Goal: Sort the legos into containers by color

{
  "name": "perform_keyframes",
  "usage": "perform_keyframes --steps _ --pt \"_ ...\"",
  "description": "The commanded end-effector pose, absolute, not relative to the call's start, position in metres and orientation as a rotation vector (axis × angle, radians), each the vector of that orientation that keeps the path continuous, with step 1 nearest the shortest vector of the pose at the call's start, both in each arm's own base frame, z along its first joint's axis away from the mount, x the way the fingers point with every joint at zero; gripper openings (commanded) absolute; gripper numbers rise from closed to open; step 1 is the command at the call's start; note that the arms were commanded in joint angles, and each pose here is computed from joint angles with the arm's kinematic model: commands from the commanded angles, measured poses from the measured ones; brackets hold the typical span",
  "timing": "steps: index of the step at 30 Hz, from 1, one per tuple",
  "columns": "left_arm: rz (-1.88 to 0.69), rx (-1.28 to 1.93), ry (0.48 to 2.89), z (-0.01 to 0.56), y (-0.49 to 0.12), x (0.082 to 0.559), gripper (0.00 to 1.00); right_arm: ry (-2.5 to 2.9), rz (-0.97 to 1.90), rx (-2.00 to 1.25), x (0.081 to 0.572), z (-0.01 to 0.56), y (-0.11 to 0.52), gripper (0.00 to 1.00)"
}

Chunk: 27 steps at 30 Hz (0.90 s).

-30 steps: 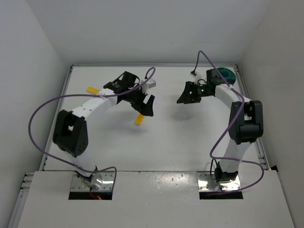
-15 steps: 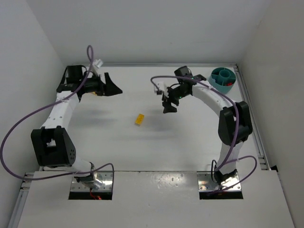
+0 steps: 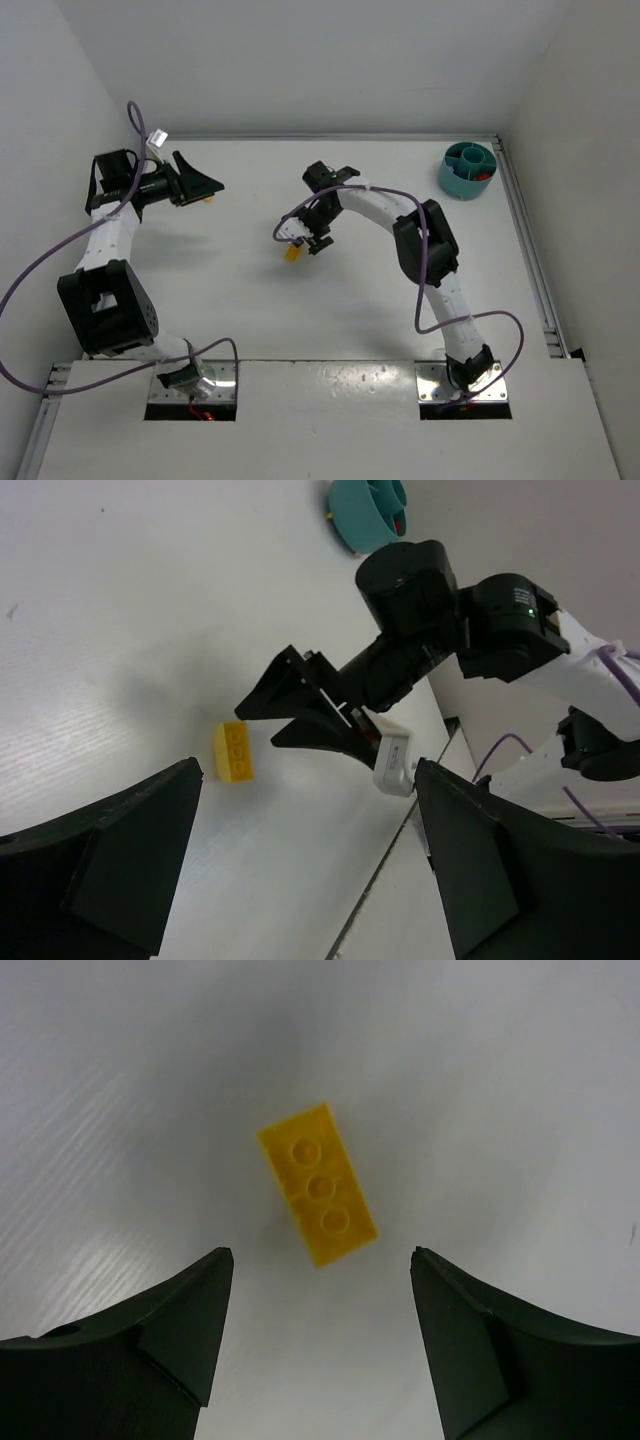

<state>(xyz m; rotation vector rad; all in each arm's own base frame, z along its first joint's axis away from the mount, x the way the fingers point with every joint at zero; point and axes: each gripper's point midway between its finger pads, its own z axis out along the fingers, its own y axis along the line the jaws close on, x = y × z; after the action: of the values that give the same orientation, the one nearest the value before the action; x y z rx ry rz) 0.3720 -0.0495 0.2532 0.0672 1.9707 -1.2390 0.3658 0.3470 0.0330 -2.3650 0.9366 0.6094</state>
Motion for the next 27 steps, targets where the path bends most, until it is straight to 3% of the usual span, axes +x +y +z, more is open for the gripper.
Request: perform_keyframes --steps 1,17,24,27 --pt "-1.284 0.097 1.911 0.266 -0.042 0.357 0.94 0.73 0.687 -2.409 0.348 0.036 0.378 0.72" --pt "-1.307 -0.011 1.945 0.243 -0.011 0.351 0.94 0.757 0.821 -2.652 0.315 -0.018 0.364 0.58" --pt "-1.345 -0.034 1.957 0.233 -0.011 0.353 0.94 0.801 0.807 -2.687 0.312 -0.021 0.354 0.44" --pt "-1.351 -0.042 1.961 0.23 -0.01 0.354 0.94 0.852 0.738 -2.648 0.319 -0.009 0.356 0.3"
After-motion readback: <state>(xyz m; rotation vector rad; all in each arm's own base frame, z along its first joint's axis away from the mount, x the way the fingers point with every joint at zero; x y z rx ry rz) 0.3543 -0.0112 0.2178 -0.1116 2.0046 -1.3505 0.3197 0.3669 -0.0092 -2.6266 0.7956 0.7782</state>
